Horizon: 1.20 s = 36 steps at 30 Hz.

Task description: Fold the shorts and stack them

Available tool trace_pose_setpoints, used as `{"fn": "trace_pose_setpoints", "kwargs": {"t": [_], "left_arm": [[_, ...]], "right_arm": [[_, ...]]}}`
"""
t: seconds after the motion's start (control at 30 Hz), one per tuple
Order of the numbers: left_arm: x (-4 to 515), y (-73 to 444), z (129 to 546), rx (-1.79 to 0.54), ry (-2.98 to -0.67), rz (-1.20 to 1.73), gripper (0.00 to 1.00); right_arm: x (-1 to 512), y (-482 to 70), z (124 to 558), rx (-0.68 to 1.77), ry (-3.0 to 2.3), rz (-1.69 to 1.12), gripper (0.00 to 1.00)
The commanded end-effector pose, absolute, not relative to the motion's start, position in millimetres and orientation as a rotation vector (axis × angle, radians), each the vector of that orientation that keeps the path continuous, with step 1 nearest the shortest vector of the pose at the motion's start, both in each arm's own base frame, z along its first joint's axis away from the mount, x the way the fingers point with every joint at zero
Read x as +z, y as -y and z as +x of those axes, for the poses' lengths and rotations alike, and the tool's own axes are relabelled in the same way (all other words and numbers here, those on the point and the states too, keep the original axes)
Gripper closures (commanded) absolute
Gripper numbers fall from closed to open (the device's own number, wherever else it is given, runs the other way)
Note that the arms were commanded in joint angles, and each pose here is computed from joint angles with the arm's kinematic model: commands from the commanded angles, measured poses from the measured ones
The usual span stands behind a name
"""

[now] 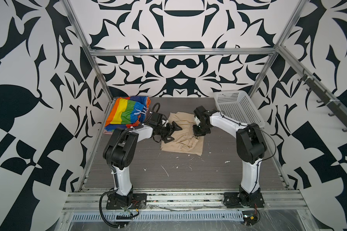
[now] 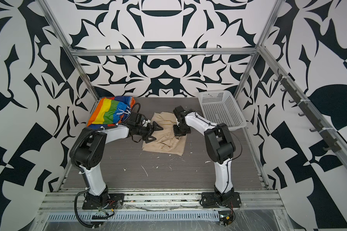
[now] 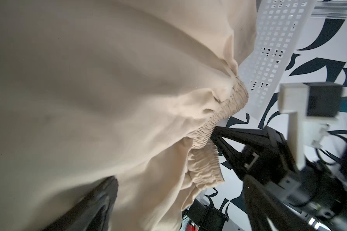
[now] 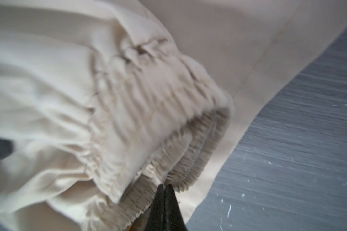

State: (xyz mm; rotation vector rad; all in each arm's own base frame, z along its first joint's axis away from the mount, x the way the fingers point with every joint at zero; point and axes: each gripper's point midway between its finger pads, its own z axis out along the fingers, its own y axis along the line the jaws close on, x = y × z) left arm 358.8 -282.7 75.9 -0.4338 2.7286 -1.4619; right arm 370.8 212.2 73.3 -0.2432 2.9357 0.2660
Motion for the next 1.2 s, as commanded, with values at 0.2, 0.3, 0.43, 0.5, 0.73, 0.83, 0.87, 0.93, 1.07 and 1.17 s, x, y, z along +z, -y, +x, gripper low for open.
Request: {"fn": "trace_pose_setpoints", "kwargs": {"t": [0.2,0.3,0.43,0.5,0.73,0.83,0.87,0.93,1.07,1.17], "left_arm": [[87.2,277.0,358.0,-1.378,-2.732,-0.369,0.01],[97.5,278.9,356.9,-1.410,-2.702,-0.342,0.01],[135.7,279.3,360.7,-1.375,-2.612,-0.197,0.01],[152.2,276.7,361.8,-1.332,-2.592,-0.134,0.01],[159.6,263.7,357.0,-1.176,-2.590,-0.012,0.01],[147.2,265.7,351.4,-1.158,-2.624,-0.009,0.01],[141.3,266.9,349.2,-1.153,-2.641,-0.010,0.01],[130.1,270.6,345.4,-1.154,-2.673,-0.004,0.01],[105.7,276.3,335.4,-1.147,-2.739,-0.011,0.01],[89.0,282.4,326.4,-1.136,-2.783,-0.001,0.01]], "right_arm": [[107.2,-184.9,362.4,0.288,-2.865,-0.226,1.00],[75.1,-175.2,352.4,0.238,-2.916,-0.220,1.00],[43.2,-167.0,343.0,0.195,-2.974,-0.214,1.00],[41.7,-168.0,341.9,0.205,-2.979,-0.219,1.00],[89.1,-171.2,349.4,0.243,-2.889,-0.222,0.82],[115.6,-178.5,355.9,0.311,-2.826,-0.188,0.74],[121.4,-185.2,357.4,0.361,-2.813,-0.182,0.70],[126.2,-197.4,361.4,0.452,-2.799,-0.171,0.64],[119.0,-225.8,371.5,0.629,-2.796,-0.159,0.57],[104.5,-238.8,382.9,0.689,-2.803,-0.153,0.55]]}}
